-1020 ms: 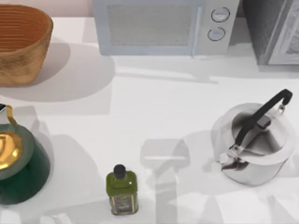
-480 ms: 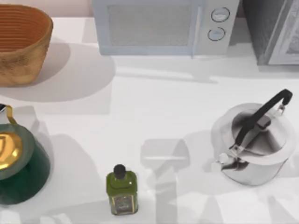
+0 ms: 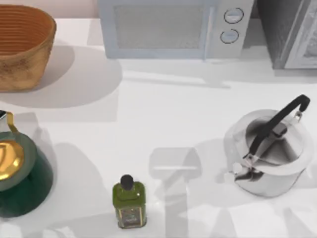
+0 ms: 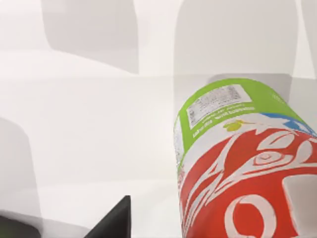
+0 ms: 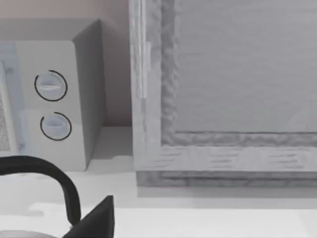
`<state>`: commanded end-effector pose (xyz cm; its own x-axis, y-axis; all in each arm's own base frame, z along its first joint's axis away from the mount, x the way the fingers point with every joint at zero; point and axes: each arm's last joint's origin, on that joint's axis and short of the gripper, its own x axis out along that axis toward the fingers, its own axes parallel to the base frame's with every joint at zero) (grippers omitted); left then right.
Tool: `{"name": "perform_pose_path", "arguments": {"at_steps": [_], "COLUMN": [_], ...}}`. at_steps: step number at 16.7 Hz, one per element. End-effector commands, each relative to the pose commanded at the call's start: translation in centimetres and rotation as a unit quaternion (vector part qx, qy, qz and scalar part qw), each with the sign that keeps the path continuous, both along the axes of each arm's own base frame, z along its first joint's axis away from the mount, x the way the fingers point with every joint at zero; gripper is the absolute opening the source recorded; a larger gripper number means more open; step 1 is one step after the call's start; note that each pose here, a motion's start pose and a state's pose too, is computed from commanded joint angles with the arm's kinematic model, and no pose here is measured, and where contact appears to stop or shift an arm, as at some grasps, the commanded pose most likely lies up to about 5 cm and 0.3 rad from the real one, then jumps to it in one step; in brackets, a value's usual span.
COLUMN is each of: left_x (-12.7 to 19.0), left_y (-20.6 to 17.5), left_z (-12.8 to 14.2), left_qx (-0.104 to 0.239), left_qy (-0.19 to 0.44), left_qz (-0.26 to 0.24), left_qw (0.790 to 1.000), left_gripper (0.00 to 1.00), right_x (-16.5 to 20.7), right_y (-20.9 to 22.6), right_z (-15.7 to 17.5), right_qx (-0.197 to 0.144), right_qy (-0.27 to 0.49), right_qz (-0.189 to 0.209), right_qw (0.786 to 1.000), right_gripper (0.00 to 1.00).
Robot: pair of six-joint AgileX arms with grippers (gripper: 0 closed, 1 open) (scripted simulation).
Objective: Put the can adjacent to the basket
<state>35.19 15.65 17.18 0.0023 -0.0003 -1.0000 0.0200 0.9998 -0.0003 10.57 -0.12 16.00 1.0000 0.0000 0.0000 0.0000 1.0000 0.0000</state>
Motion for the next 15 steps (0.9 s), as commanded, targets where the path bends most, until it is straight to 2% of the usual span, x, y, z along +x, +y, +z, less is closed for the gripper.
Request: {"name": "perform_pose_path", "arguments": {"at_steps": [7, 15], "left_x": [0.0, 0.0], "left_y": [-0.1, 0.0], "left_z": [0.1, 4.0], "left_qx": [0.0, 0.0], "left_qy": [0.0, 0.0], "left_qz": [-0.001, -0.001], "left_qw": [1.0, 1.0], "left_gripper": [1.0, 1.0], "right_x": [0.0, 0.0], "right_y": [0.0, 0.0], "right_z": [0.0, 0.0], "right_qx": [0.0, 0.0], "right_qy": [0.0, 0.0], "right_qz": [0.0, 0.0], "right_qw": [1.0, 1.0], "right_gripper": [1.0, 1.0]}}
